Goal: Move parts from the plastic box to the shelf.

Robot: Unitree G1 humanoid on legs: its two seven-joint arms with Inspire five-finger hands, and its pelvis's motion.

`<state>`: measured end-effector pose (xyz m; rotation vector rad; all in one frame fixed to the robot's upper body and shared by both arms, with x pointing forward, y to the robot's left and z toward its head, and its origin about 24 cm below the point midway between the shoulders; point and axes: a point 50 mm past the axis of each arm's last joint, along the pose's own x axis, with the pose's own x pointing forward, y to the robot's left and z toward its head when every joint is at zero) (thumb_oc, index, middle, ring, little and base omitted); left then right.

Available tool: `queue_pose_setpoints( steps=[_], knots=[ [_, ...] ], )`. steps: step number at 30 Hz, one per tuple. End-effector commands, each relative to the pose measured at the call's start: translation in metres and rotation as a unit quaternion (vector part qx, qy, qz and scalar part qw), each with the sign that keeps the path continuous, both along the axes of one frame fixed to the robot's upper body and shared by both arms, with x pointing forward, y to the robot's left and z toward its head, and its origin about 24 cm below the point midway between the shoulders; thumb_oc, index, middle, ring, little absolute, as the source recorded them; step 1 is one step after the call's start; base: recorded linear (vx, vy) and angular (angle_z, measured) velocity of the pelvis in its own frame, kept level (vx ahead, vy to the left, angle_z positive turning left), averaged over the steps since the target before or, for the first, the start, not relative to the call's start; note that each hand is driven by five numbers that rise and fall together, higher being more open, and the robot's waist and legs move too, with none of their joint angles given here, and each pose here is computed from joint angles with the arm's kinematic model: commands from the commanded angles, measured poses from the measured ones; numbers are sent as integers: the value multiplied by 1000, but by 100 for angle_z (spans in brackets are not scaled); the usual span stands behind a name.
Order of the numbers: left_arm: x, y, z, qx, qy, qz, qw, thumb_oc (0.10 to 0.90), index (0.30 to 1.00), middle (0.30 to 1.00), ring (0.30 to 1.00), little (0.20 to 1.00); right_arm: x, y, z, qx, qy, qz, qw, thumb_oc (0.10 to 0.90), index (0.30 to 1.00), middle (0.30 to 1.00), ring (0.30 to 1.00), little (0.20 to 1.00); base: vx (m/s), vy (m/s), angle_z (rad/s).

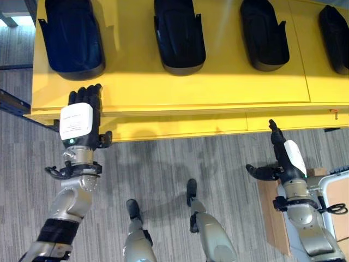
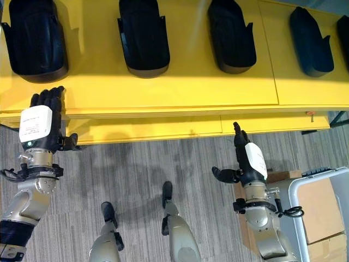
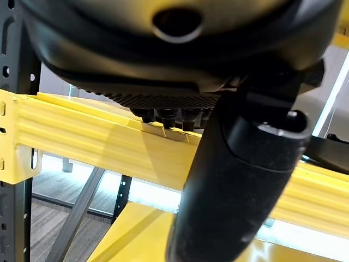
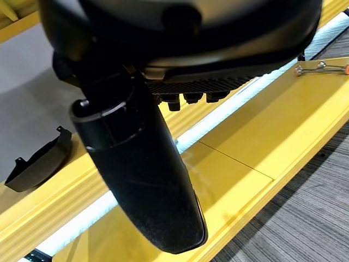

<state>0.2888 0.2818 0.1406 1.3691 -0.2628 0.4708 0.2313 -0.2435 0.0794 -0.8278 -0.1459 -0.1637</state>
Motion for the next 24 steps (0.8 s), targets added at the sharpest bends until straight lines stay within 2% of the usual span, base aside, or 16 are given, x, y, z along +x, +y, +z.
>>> queue_pose_setpoints(
  steps=[1, 24],
  knots=[
    [7, 19, 37, 56, -54, 33, 996, 900, 1000, 1000, 1000, 1000, 5, -6, 34, -27, -94, -7, 995, 900, 1000, 1000, 1000, 1000, 0, 0, 0],
    [15, 33, 51, 126, -27, 52, 990, 900, 1000, 1000, 1000, 1000, 5, -5, 34, -40, -87, 8, 995, 900, 1000, 1000, 1000, 1000, 0, 1, 0]
  ],
)
